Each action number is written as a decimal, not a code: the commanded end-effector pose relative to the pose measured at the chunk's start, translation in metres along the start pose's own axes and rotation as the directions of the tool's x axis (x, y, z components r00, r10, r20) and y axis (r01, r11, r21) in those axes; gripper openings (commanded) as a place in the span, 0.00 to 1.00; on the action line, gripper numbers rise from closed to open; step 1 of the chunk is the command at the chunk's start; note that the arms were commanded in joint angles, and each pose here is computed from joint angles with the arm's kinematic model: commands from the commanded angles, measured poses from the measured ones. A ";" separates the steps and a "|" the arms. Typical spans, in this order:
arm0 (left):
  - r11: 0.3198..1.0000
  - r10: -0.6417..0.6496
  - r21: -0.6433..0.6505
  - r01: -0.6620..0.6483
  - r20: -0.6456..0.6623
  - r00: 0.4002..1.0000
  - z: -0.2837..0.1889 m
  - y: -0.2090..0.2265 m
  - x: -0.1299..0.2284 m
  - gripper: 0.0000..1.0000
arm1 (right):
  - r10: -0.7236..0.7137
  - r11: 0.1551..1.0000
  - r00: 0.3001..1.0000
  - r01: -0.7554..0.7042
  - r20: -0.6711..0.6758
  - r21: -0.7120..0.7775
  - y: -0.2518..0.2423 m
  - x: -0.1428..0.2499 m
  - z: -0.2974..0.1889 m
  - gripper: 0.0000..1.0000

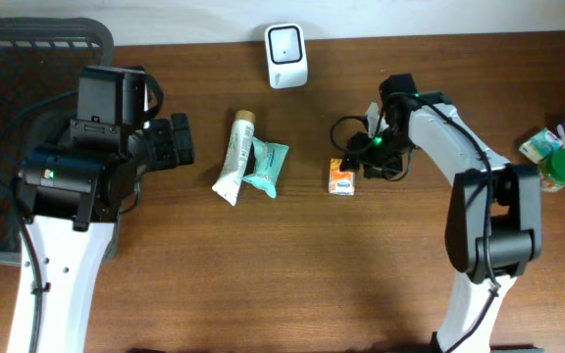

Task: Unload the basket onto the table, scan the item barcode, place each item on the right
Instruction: 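Regrasp the orange packet with the right gripper and lift it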

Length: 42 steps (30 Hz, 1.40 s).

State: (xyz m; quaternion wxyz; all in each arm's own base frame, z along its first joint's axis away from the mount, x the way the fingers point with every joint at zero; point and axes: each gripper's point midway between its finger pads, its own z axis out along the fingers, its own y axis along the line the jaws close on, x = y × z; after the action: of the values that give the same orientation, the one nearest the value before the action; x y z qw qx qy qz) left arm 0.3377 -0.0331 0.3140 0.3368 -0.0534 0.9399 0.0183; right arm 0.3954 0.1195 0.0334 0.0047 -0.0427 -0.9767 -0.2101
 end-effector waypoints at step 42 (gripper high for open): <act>1.000 0.013 -0.016 -0.013 0.001 1.000 0.000 0.004 0.000 0.99 | -0.358 0.300 0.839 0.520 0.411 -0.800 0.142 -0.010 -0.081 0.04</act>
State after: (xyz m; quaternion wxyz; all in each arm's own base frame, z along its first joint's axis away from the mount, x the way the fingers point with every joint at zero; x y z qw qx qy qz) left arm 0.3376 -0.0331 0.3139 0.3365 -0.0534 0.9400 0.0184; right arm 0.4178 0.2159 0.1641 -0.1516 0.2133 -0.6953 -0.6694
